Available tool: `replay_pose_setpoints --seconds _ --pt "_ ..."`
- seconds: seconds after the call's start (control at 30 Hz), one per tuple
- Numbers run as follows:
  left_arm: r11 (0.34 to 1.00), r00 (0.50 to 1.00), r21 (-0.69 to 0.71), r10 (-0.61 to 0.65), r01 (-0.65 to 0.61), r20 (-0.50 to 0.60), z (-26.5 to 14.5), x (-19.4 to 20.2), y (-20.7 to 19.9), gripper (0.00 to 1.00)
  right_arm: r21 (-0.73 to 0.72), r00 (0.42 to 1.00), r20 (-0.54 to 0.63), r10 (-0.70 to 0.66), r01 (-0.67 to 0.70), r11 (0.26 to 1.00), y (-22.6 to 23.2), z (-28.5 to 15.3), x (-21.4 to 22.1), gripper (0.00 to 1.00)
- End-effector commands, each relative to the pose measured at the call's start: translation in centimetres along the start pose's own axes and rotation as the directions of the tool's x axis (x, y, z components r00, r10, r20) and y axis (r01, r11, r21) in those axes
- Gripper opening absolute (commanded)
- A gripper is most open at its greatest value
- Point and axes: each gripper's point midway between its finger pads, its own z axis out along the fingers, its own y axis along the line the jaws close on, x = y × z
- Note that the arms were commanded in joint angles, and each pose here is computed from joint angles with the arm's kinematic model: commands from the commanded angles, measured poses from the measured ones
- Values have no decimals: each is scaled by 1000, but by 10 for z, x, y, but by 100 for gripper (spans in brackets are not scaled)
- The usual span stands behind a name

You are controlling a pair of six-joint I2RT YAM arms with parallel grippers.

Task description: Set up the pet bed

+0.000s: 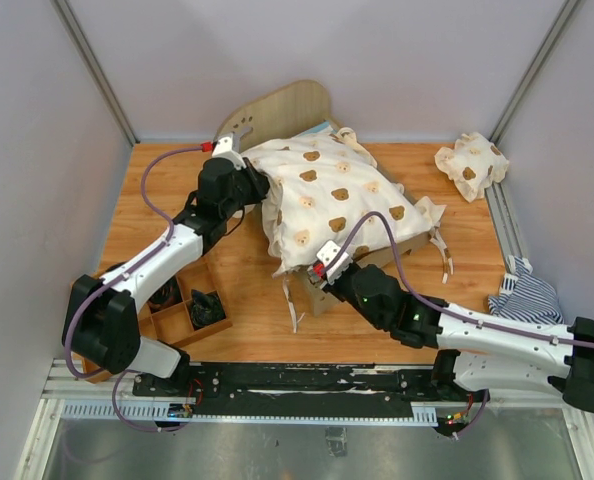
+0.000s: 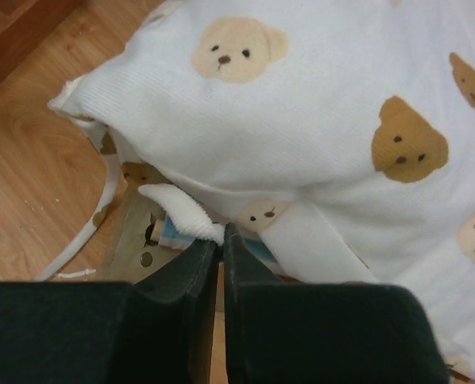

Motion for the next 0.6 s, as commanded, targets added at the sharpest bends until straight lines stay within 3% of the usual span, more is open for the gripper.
replay_pose_setpoints --seconds 0.0,0.17,0.23,0.37,0.5,0.57 --pt "1000 1000 16 -11 10 18 -1 1 1 0 21 988 -105 111 -109 994 1 -5 20 13" --pt "1000 1000 -3 -3 2 -14 -5 10 7 3 136 928 -230 293 -267 954 -16 -33 21 49" --pt "1000 1000 -15 -1 0 -16 -7 11 10 5 221 881 -238 408 -360 906 -24 -43 23 50" --pt "1000 1000 -16 -7 7 -20 -11 13 12 8 312 738 -155 656 -594 742 -22 -49 26 51" --pt "999 1000 -34 -1 1 -14 -15 5 11 21 354 659 -82 748 -682 640 -20 -42 29 51" --pt "999 1000 -41 9 -9 1 -20 -4 9 36 434 617 -41 786 -698 570 -26 -41 36 51"
